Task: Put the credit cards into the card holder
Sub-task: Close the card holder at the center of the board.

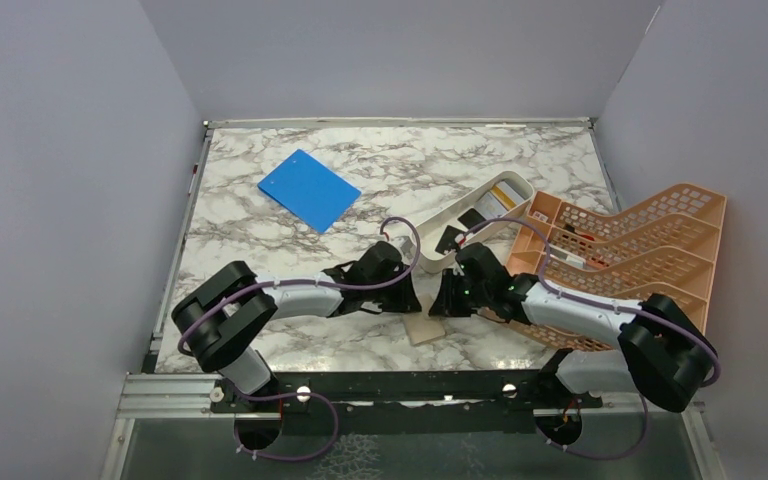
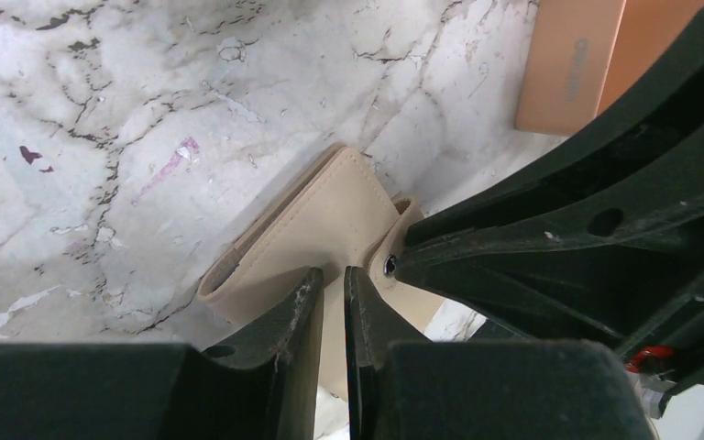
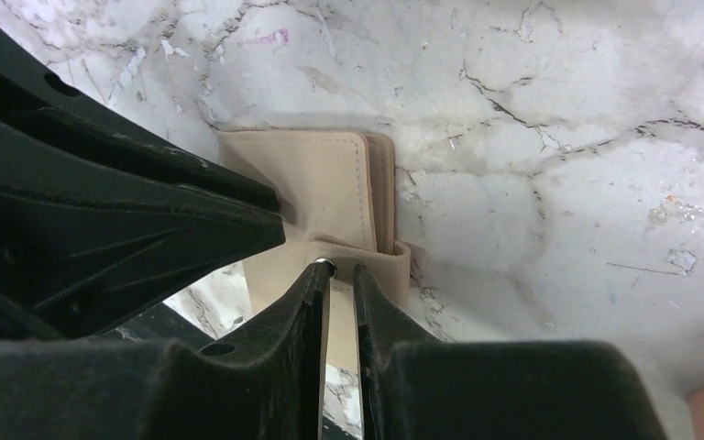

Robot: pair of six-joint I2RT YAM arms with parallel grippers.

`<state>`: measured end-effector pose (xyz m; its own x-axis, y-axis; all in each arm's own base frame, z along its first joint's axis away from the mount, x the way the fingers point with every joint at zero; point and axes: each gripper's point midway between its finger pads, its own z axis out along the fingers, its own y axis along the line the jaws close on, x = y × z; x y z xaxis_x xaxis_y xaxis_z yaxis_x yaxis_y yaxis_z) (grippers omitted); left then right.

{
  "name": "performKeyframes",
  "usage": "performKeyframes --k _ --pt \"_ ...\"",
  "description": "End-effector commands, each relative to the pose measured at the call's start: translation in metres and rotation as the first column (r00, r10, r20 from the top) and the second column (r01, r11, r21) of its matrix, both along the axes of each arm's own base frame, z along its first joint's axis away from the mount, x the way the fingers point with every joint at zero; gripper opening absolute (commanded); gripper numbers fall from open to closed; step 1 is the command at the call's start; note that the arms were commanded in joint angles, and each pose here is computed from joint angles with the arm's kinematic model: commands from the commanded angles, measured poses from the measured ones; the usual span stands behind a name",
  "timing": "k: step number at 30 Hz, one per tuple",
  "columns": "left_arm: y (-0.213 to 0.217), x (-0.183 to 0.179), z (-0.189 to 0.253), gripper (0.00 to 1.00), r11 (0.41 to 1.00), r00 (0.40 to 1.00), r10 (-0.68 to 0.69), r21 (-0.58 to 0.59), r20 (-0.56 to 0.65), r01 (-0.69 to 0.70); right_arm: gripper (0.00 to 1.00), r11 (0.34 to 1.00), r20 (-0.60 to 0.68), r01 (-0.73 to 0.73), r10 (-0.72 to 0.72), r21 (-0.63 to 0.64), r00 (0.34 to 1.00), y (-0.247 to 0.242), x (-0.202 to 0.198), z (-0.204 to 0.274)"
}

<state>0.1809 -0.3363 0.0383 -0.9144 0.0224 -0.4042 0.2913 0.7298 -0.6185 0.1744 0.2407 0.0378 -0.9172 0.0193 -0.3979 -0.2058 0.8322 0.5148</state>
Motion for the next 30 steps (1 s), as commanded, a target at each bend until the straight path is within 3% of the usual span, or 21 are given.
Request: performKeyframes --k 1,20,30 --pt "-0.002 -0.004 -0.015 0.18 1.0 0.999 -0.023 0.013 -0.03 0.024 0.2 0.999 -0.016 0.002 -0.002 0.033 1.0 0.007 0.001 -0.006" --pt "-0.005 -0.005 -0.02 0.18 0.999 0.998 -0.032 0.016 -0.048 0.032 0.16 0.991 -0.044 -0.037 0.043 0.131 0.998 0.024 -0.006 -0.002" --pt "-0.009 0.005 0.016 0.19 1.0 1.0 -0.026 -0.008 -0.008 0.026 0.2 0.993 0.001 -0.036 0.036 0.114 0.999 0.02 0.0 0.017"
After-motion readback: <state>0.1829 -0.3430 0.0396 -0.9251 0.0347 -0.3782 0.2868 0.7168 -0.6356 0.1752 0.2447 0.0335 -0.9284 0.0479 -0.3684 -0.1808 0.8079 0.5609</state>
